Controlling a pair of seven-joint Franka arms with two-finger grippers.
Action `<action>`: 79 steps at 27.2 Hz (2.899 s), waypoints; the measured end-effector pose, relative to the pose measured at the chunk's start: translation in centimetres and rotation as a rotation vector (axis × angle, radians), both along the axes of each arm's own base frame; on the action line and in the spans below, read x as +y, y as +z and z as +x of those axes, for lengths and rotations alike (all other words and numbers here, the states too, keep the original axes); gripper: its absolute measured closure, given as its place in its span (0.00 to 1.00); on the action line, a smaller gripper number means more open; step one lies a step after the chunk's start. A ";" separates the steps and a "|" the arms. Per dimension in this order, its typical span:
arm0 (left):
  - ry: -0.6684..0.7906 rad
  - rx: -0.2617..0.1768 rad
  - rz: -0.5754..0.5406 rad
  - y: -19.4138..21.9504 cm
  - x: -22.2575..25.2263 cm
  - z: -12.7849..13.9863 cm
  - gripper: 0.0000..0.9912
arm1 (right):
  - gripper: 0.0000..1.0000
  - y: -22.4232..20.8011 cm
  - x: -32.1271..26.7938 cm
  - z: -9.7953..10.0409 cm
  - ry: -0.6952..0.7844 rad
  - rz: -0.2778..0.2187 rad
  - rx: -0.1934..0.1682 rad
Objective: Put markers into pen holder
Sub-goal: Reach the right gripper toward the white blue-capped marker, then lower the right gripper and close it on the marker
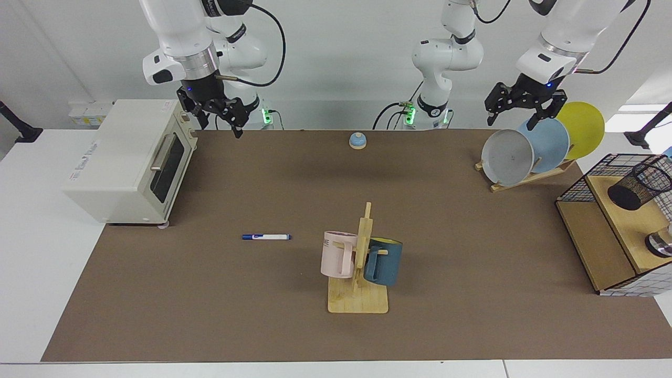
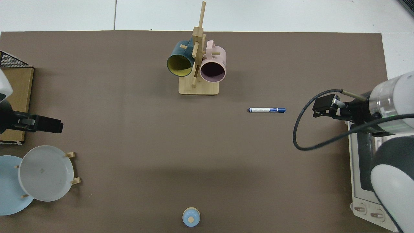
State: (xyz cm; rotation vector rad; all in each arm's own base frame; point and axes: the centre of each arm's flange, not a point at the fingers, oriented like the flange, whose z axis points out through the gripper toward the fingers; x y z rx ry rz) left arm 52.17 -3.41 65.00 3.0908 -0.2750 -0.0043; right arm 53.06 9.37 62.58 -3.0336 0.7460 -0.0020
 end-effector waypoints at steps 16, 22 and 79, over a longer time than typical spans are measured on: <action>0.018 0.053 0.002 -0.1 1.1 -0.8 0.00 | 0.01 -10.3 0.8 6.4 -0.673 0.031 -0.001; 0.018 0.057 0.002 -0.1 1.0 -1.0 0.00 | 0.01 -15.0 2.6 8.6 -0.847 0.057 -0.009; 0.012 0.072 0.003 -0.3 0.9 -1.4 0.00 | 0.21 -33.3 3.6 9.3 -1.031 0.076 0.006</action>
